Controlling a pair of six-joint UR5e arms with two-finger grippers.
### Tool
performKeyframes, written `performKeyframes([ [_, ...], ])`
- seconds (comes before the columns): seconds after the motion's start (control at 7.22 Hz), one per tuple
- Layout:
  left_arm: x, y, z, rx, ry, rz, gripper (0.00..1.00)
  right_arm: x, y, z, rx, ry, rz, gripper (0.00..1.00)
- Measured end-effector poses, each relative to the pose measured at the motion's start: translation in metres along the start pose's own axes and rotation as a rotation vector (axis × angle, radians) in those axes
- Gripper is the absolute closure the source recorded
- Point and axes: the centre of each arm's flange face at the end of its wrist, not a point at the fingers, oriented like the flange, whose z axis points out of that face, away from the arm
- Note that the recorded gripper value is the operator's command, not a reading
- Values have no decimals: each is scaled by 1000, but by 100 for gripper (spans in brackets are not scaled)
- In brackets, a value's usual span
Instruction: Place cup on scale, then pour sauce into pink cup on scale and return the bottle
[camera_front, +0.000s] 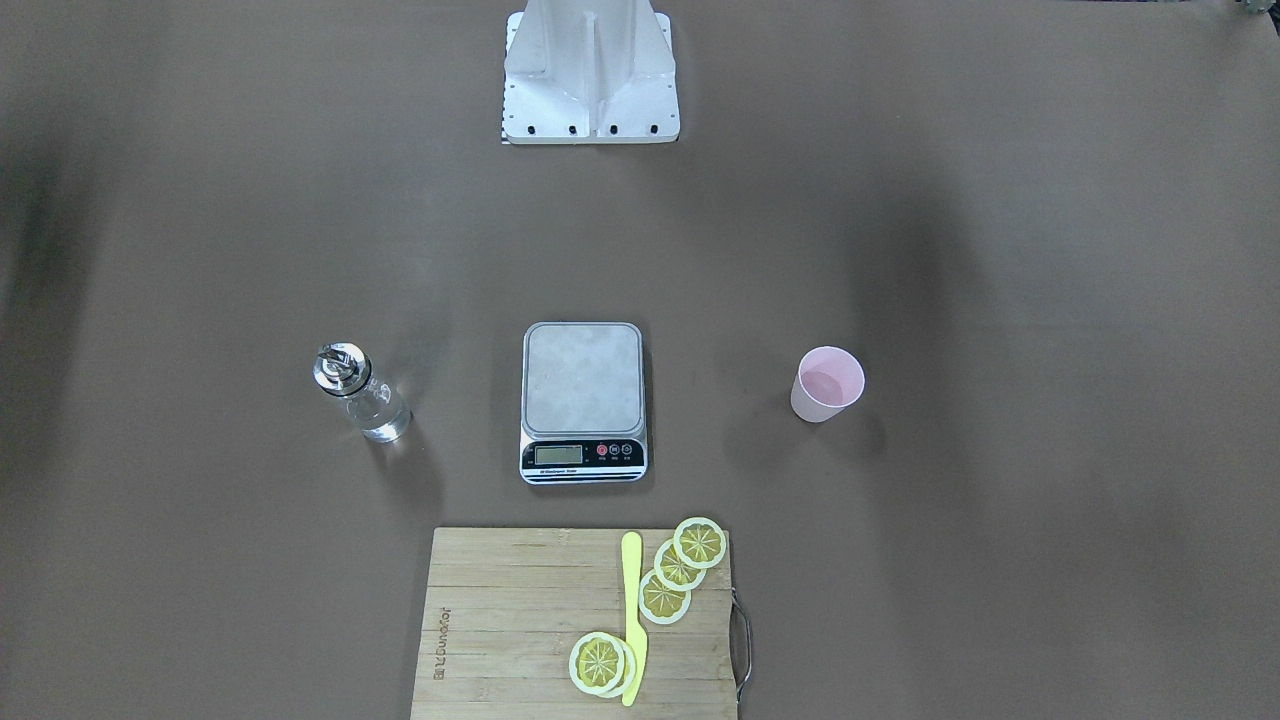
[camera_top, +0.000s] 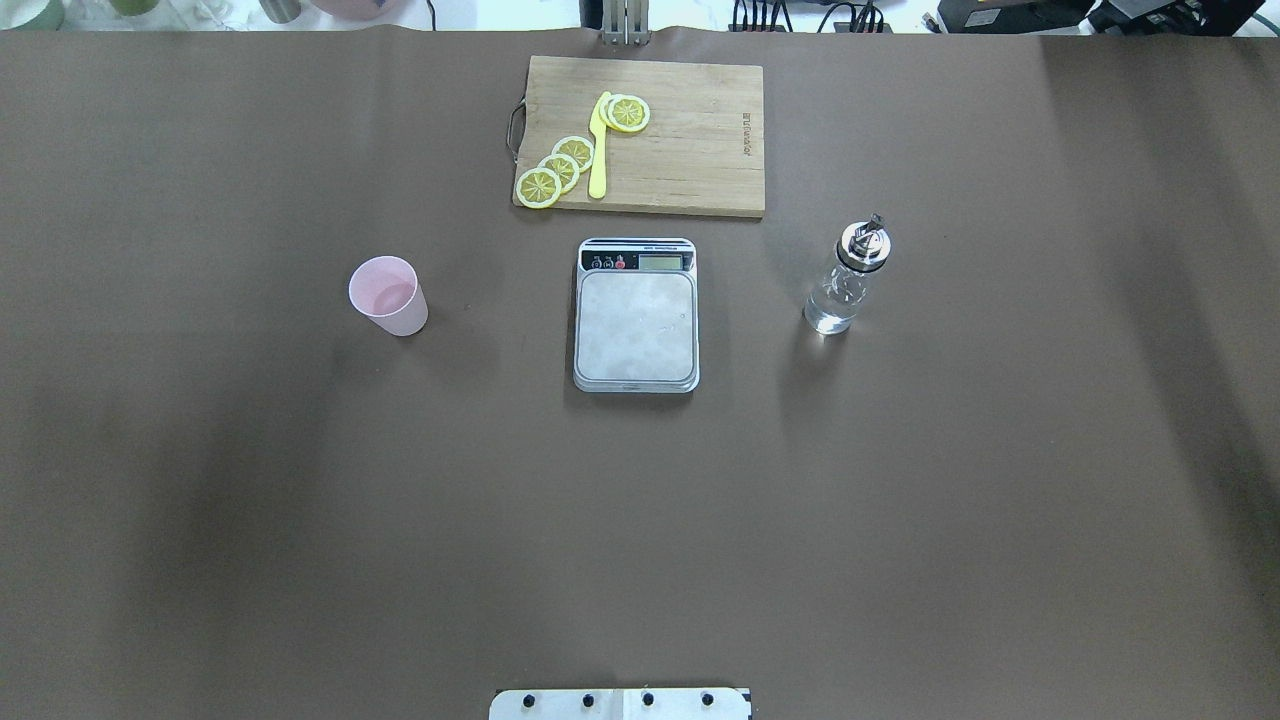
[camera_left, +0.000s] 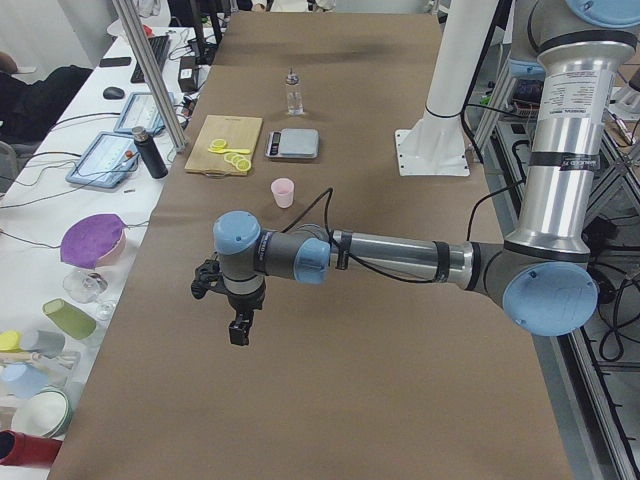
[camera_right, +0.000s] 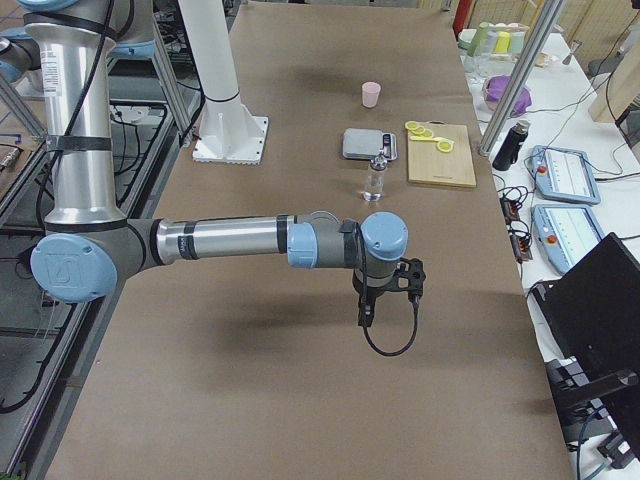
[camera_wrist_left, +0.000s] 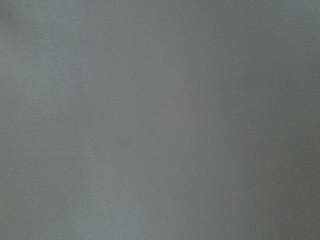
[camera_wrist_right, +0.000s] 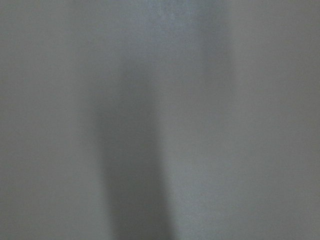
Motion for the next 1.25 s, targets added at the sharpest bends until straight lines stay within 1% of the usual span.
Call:
performKeyframes([
  [0.14, 2, 0, -1, 2, 20, 0, 1, -1, -1, 0, 1, 0, -1, 0],
  [0.28, 5, 1, -1, 2, 53, -2, 1, -1, -1, -1, 2, 0, -2, 0],
  [0.42, 5, 3, 0, 1, 69, -5, 1, -2, -1, -2, 3, -1, -3, 0],
  [1.25, 6, 3, 2, -3, 72, -2, 1, -4, -2, -3, 7, -1, -7, 0],
])
